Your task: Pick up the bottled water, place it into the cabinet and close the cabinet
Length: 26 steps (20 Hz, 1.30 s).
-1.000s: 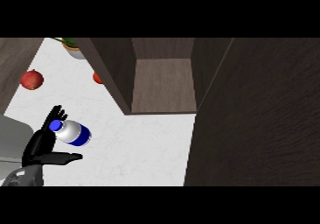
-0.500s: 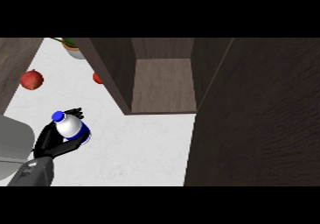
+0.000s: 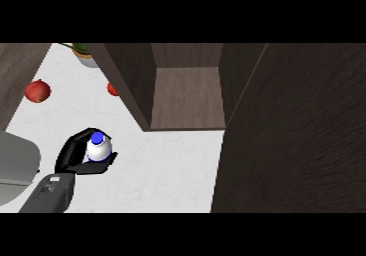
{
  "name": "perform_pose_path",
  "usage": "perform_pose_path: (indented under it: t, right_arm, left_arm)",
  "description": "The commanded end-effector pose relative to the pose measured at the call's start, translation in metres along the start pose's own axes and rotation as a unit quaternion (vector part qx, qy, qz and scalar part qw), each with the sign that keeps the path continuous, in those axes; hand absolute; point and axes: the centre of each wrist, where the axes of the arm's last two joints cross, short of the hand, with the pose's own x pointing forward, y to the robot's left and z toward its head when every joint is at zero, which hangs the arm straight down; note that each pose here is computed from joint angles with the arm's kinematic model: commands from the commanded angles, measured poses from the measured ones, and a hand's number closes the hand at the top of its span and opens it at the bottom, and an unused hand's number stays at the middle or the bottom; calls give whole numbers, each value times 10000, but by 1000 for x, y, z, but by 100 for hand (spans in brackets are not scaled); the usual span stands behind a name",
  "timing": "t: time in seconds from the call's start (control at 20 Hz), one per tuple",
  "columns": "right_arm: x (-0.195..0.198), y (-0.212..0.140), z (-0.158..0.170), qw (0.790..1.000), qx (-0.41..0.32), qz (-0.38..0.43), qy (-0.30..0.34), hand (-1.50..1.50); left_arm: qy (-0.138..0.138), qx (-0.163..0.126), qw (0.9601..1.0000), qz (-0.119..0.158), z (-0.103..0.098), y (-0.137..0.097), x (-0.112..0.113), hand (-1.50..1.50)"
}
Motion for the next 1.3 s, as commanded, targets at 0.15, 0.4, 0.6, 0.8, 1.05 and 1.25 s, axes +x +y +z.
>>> perform_pose_path:
  t: [0.15,0.4,0.6,0.8,1.05,1.25]
  right_arm:
    - [16,-1,12,9994,-179,254,-171,-150]
    - [24,-1,10,9995,-167,247,-82,-150]
    - [27,-2,24,9998,-147,112,-111,-150]
    - [11,-1,23,9997,-132,194,-74,-150]
    - [17,-4,18,9994,-175,208,-205,-150]
    - [21,0,17,9996,-189,151,-118,-150]
  left_arm:
    - [-484,460,9978,42,2,-94,-11,150]
    - [-934,523,9930,497,-10,-104,4,150]
    - [-894,453,9909,894,-17,-127,18,150]
    - [-891,396,9885,1159,-41,-138,54,150]
    - [-819,305,9846,1515,-45,-170,98,150]
    - [-696,383,9875,1361,-65,-179,120,150]
